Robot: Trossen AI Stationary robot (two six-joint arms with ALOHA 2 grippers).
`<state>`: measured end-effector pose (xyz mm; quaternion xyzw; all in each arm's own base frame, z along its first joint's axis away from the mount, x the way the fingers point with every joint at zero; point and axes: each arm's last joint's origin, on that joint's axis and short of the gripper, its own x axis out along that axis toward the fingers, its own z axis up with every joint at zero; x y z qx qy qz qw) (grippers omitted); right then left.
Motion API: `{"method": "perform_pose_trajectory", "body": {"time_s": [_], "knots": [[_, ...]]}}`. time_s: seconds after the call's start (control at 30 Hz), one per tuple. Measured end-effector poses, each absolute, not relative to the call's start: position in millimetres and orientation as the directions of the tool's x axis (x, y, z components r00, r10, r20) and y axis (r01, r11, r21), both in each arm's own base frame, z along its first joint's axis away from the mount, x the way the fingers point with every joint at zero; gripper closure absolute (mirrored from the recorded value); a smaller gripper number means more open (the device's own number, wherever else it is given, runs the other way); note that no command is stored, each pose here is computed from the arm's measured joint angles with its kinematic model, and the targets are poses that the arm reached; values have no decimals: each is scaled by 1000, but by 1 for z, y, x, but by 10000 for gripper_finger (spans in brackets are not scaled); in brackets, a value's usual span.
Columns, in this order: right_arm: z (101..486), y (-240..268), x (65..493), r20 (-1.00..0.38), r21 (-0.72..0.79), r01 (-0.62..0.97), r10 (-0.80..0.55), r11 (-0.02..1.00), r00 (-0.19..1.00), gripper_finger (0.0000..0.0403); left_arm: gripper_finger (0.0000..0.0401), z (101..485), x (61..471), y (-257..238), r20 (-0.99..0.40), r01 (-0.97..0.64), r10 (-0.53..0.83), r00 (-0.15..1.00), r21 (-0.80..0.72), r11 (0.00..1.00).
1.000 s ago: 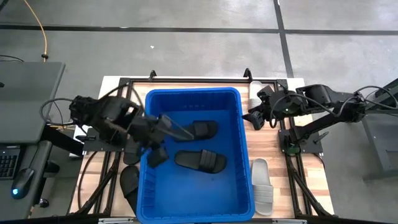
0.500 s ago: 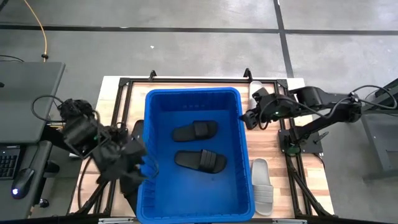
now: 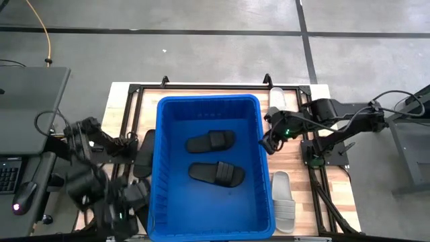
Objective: Pick and place slides into bin
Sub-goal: Put the bottom black slide in the bin
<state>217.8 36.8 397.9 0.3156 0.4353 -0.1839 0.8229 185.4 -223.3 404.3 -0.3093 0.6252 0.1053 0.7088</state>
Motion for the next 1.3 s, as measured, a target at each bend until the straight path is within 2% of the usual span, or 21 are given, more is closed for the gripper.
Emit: {"method": "perform_pose_trajectory", "body": {"time_s": [0.17,0.23,0.47,0.7,1.03,1.2,1.3], "knots": [[395,47,212,-861,310,524,0,794,509,171,142,366,190,-249,-981,-587,-191,36,-176,790],[394,51,209,-871,291,511,4,809,490,171,140,354,189,-255,-992,-622,-127,13,-108,775],[393,60,205,-877,267,478,5,837,481,171,158,326,184,-285,-992,-577,36,124,-42,816],[394,63,204,-875,279,468,22,838,483,171,183,299,166,-317,-998,-514,52,29,30,857],[395,63,207,-858,276,467,-3,840,514,171,150,266,160,-342,-992,-544,121,36,82,835],[396,62,207,-852,273,477,-20,835,523,171,147,246,172,-350,-988,-567,62,-138,130,813],[395,62,208,-851,273,478,-22,835,525,171,146,232,178,-355,-979,-588,41,-199,153,795]]}}
